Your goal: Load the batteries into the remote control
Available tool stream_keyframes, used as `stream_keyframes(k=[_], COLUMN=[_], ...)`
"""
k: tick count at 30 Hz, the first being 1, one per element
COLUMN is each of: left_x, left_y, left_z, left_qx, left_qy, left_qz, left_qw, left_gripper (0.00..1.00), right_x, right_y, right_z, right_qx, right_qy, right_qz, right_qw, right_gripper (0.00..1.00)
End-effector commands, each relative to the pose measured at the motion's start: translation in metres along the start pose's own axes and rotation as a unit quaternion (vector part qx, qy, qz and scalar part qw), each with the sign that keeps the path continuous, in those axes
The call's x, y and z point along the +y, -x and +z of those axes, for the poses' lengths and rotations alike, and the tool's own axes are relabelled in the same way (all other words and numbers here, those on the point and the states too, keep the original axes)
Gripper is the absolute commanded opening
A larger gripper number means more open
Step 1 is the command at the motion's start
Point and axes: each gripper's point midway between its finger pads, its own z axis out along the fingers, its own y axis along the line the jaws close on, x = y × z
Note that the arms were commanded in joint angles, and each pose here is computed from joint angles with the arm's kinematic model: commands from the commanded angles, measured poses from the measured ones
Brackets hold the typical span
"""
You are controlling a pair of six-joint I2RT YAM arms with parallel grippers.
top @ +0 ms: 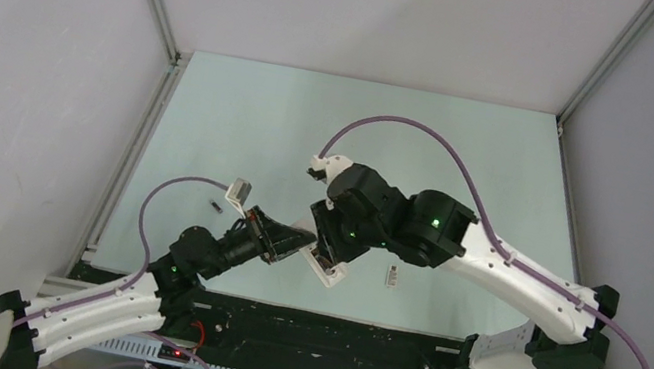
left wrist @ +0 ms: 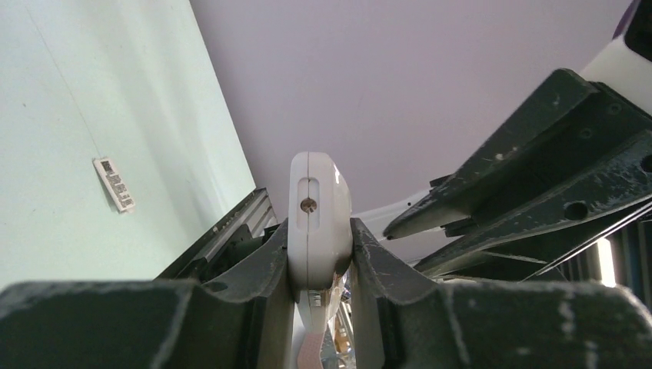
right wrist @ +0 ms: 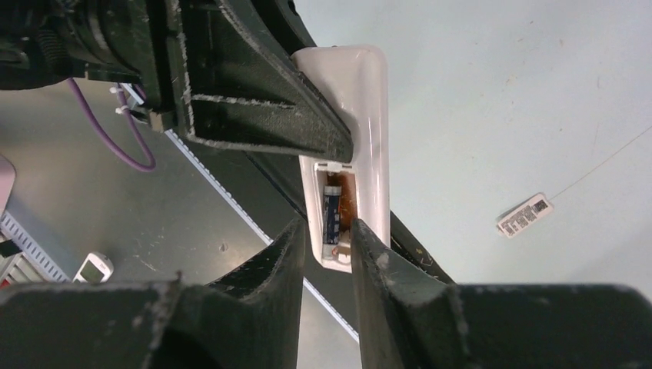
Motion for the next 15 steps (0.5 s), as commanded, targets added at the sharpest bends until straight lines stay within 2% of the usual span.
stream_keyframes(k=[1, 5, 9, 13, 15], left_x=[-0.011, -0.013, -0.019, -0.026, -0.029], left_y=[0.007, 0.007, 0.007, 0.001, -0.003], left_z=[0.001, 0.001, 0.001, 0.001, 0.001], left_qx=[-0.019, -0.018, -0.014, 0.005, 0.021], left_qy=[-0.020, -0.021, -0.027, -0.033, -0.034], left_qz=[-0.017, -0.027, -0.041, -0.063, -0.074], left_qw=[0.999, 0.999, 0.999, 0.997, 0.996], left_gripper=[0.00, 0.00, 0.00, 0.00, 0.00], right_x=[0.005, 0.006, 0.012, 0.028, 0.039], right_y=[0.011, -0.010, -0.025, -0.024, -0.027], right_z=[-0.033, -0.035, -0.040, -0.062, -0.074], right_qx=[-0.062, -0.069, -0.107, -0.165, -0.183], right_qy=[0.030, 0.041, 0.060, 0.130, 0.172], right_qz=[-0.026, -0.063, -0.116, -0.192, -0.242], right_qw=[0.997, 0.995, 0.986, 0.959, 0.937], right_gripper=[0.32, 0.28, 0.28, 0.32, 0.33])
